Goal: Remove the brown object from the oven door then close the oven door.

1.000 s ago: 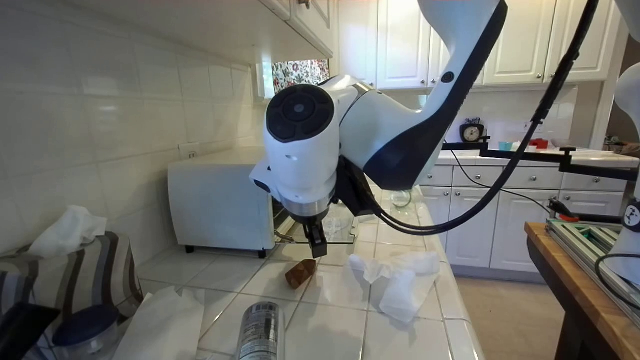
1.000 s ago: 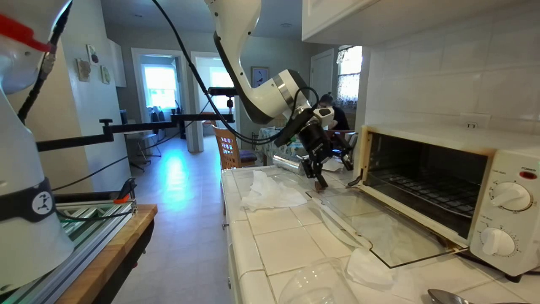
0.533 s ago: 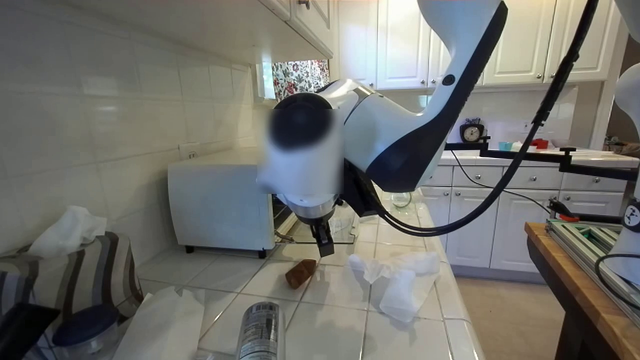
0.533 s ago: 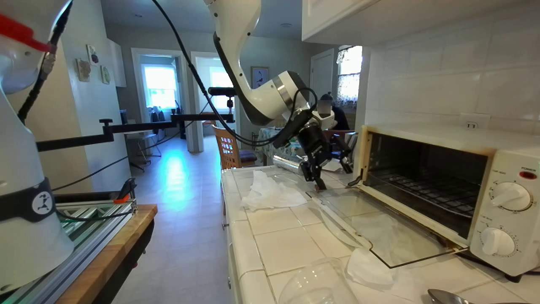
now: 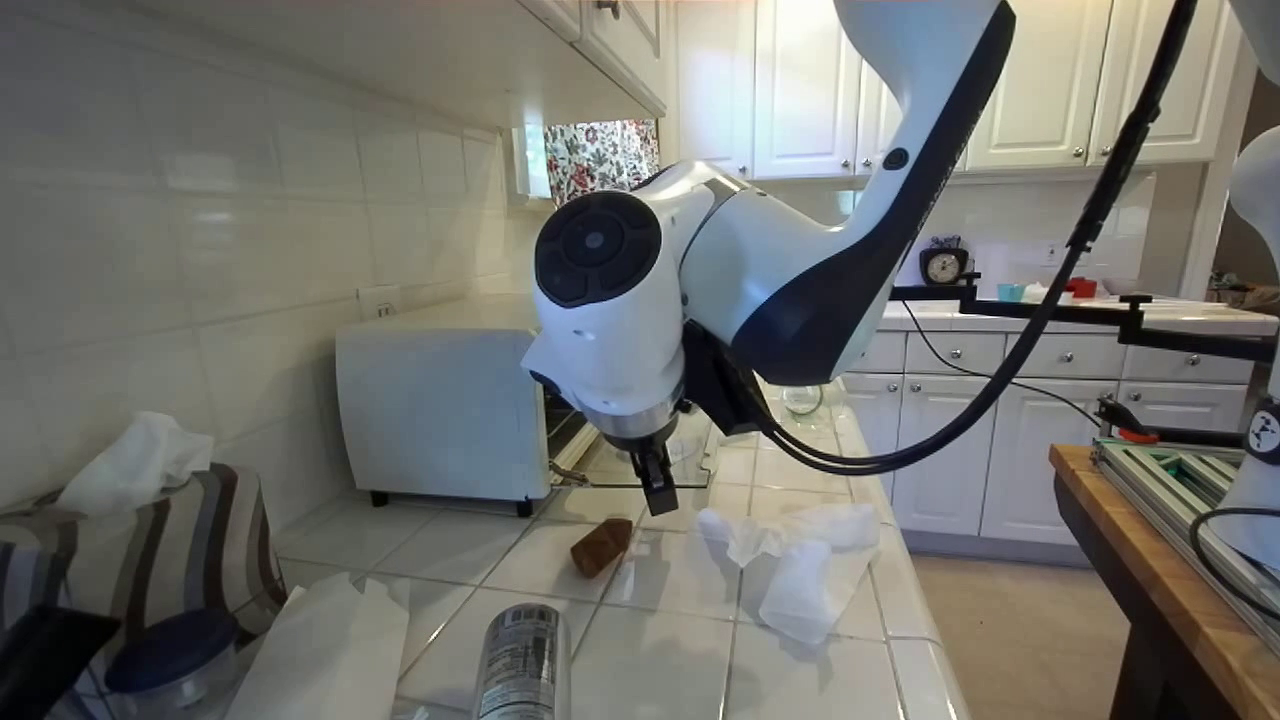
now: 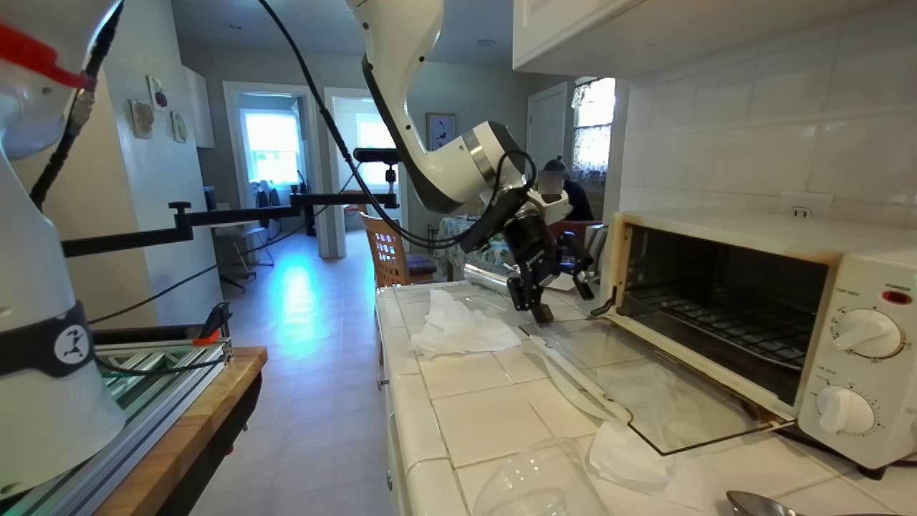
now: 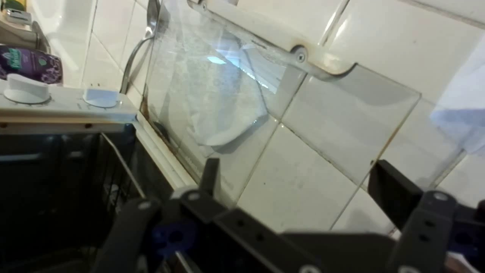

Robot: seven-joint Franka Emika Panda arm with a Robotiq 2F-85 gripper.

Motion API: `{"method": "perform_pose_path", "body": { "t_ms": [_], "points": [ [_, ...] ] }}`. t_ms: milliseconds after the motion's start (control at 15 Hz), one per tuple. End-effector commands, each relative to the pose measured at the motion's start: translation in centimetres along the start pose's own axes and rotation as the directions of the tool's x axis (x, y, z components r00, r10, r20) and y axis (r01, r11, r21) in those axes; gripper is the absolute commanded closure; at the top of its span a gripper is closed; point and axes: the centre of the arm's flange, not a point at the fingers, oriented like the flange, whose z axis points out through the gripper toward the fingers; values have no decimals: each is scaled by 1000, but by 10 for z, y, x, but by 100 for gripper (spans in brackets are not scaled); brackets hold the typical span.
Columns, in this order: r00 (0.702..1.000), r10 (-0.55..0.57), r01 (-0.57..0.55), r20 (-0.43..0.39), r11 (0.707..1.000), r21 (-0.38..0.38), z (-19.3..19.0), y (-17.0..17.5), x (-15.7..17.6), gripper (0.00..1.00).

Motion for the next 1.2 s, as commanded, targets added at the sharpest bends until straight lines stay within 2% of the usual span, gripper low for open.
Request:
{"method": "perform_pose_path", "body": {
  "t_ms": [0, 1133],
  "points": [
    [999, -1, 0, 35, 1000, 18, 3, 4, -11, 0],
    [997, 20, -19, 77, 1000, -10, 9, 13, -26, 0]
  ]
}}
